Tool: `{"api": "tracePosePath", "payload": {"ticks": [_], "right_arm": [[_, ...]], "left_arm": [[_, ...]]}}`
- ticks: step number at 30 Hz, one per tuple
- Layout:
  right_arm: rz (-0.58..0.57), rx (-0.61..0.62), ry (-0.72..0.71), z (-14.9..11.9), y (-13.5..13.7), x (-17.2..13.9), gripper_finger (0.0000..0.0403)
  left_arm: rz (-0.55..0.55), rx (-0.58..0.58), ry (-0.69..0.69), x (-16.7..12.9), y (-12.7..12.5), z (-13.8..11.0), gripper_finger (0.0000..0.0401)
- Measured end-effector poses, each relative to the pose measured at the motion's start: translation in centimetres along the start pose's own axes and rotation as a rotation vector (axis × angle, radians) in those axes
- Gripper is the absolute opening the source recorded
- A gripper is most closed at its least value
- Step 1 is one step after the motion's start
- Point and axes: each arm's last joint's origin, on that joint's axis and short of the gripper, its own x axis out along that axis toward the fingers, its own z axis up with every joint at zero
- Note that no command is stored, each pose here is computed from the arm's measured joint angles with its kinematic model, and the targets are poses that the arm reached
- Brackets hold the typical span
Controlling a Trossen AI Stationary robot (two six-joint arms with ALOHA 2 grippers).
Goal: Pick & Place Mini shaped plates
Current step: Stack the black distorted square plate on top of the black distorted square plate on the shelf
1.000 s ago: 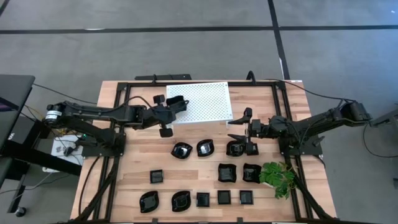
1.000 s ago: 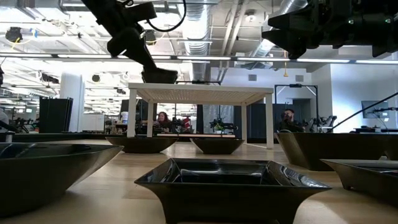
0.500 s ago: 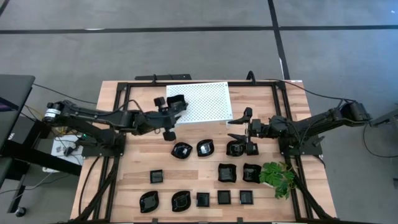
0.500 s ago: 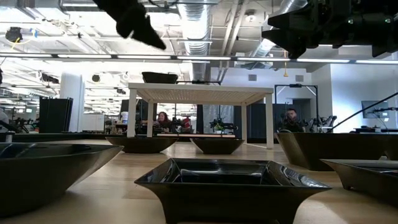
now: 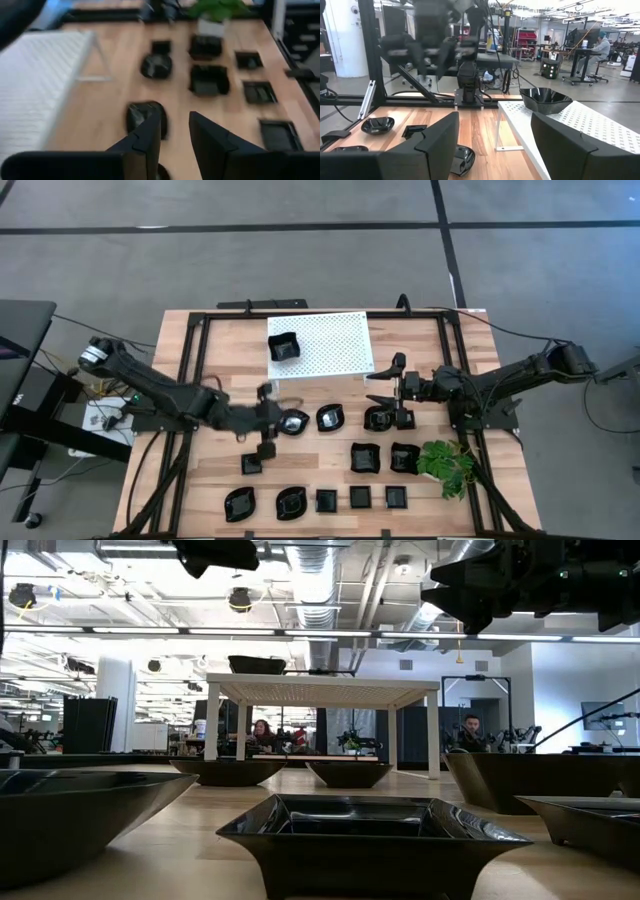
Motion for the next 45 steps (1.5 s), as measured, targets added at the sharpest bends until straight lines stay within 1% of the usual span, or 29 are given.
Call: {"api": "tracePosePath", "payload": {"ticks": [3,5,9,11,15,19,22,25,28,31,33,36,38,42,45], "right_arm": [[0.009,0.014,-0.001,0.0,0.1,0.0,0.0244],[0.038,0.018,-0.001,0.0,0.4,0.0,0.0244],[0.179,0.018,-0.016,1.0,1.5,0.3,0.0244],[0.233,0.016,0.009,1.6,2.4,0.6,0.0244],[0.327,-0.006,0.156,2.3,4.5,1.2,0.0242],[0.353,-0.006,0.345,1.7,6.7,2.1,0.0229],[0.371,-0.014,0.462,0.6,8.2,3.1,0.0215],[0.368,0.033,0.566,-0.7,9.6,4.2,0.0203],[0.353,0.067,0.702,-2.1,10.9,5.1,0.0196],[0.346,0.025,0.812,-2.9,12.3,5.8,0.0194],[0.309,-0.014,0.870,-3.1,13.1,6.2,0.0194],[0.224,-0.066,0.988,-3.2,14.0,6.4,0.0197],[0.189,-0.075,1.059,-2.8,14.6,6.4,0.0199],[0.188,-0.043,1.144,-2.1,16.3,6.0,0.0197],[0.205,-0.020,1.167,-2.6,17.4,5.5,0.0194]], "left_arm": [[-0.032,0.004,0.037,1.2,-1.9,-1.0,0.0104],[-0.047,0.001,0.044,2.1,-3.0,-1.6,0.0104],[-0.062,0.023,0.064,3.9,-4.7,-2.8,0.0104],[-0.064,0.030,0.072,4.6,-5.2,-3.3,0.0104],[-0.058,0.027,0.071,5.5,-5.4,-3.7,0.0104],[-0.060,0.015,0.054,5.5,-5.4,-3.5,0.0104],[-0.068,0.002,0.028,5.3,-5.4,-3.1,0.0104],[-0.072,-0.001,0.022,5.1,-5.4,-2.9,0.0104],[-0.072,-0.002,0.019,5.1,-5.4,-2.9,0.0104],[-0.068,-0.004,0.018,5.1,-5.2,-2.8,0.0104],[-0.066,-0.005,0.018,5.1,-5.2,-2.8,0.0104],[-0.064,-0.005,0.018,5.2,-5.1,-2.8,0.0104],[-0.065,-0.004,0.018,5.2,-5.1,-2.8,0.0104],[-0.065,-0.005,0.016,5.2,-5.1,-2.8,0.0104],[-0.065,-0.006,0.015,5.2,-5.1,-2.8,0.0104]]}}
